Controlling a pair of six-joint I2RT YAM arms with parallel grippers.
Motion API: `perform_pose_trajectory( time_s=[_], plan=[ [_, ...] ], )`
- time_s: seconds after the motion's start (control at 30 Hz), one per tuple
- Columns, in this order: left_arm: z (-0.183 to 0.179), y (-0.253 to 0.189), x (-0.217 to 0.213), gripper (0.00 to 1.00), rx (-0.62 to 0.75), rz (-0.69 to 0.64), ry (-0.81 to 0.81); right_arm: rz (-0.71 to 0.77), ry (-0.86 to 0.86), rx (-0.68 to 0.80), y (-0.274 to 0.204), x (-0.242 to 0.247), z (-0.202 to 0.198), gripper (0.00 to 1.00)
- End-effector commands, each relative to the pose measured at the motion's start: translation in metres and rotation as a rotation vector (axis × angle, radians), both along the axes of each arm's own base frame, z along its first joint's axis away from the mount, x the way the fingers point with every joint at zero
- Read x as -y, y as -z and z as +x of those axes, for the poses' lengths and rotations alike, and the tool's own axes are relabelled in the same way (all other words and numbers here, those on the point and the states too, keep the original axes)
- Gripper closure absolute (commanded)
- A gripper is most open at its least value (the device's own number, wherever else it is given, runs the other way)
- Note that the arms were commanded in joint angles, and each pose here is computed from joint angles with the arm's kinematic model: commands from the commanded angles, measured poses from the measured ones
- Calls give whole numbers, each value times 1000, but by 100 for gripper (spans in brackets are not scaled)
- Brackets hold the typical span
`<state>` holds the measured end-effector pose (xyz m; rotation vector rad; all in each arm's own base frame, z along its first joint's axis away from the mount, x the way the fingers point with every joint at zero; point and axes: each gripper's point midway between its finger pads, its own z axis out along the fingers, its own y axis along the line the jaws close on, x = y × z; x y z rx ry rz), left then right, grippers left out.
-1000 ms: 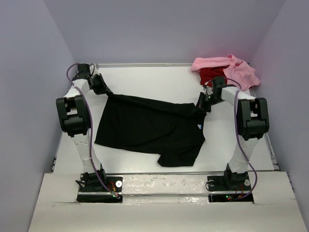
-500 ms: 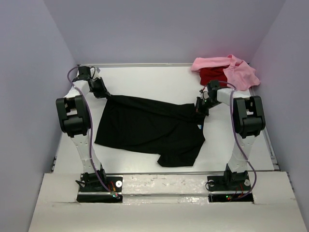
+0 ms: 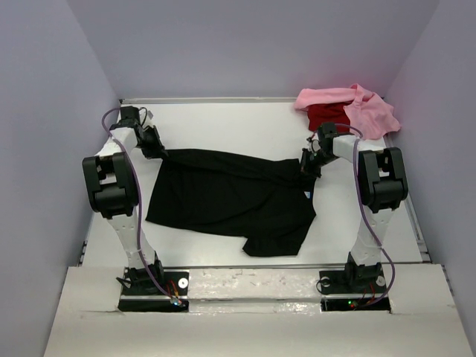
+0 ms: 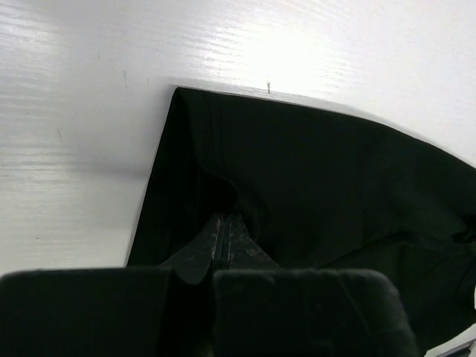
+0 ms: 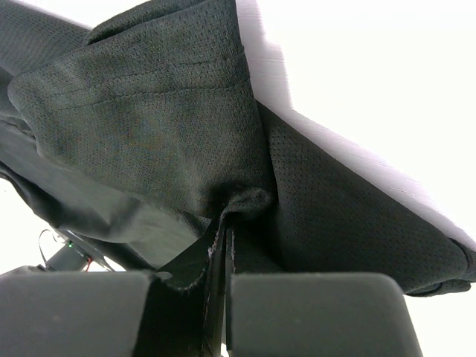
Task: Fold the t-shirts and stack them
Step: Fold the tshirt
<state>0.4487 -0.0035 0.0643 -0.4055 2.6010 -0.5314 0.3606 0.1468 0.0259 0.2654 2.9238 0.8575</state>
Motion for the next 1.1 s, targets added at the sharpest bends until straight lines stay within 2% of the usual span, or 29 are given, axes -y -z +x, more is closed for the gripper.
perform_pose_trajectory(
  time_s=[0.0,0.13,0.2,0.27,0.3,0.33,0.37,0.4,0.43,0.8,1.07],
  plan=[
    [-10,-15,-3,100,13,40,9,-36,-6,38,-1,0,10,100],
    [-13,-2,-3,94,-12,40,15,-38,-12,42,-3,-3,8,100],
    [-11,4,-2,77,-19,35,17,-33,-12,42,-4,-3,8,100],
    [-11,10,0,69,-29,21,27,-32,-9,45,-7,-3,7,100],
    [-9,9,0,60,-27,19,26,-31,-9,49,-8,-3,8,100],
    [-9,11,0,36,-32,17,28,-31,-9,54,-10,-4,8,100],
    [-10,11,0,35,-34,17,26,-31,-9,54,-10,-4,8,100],
    [-9,10,0,12,-28,18,31,-29,-8,54,-10,-4,8,100],
    [-8,7,-2,1,-22,28,25,-31,-16,57,-11,-7,7,100],
    [3,-31,11,1,101,-41,30,-25,-15,63,-14,-8,10,100],
    [-4,-63,47,1,166,-251,131,-32,-16,64,-13,-7,10,100]
  ],
)
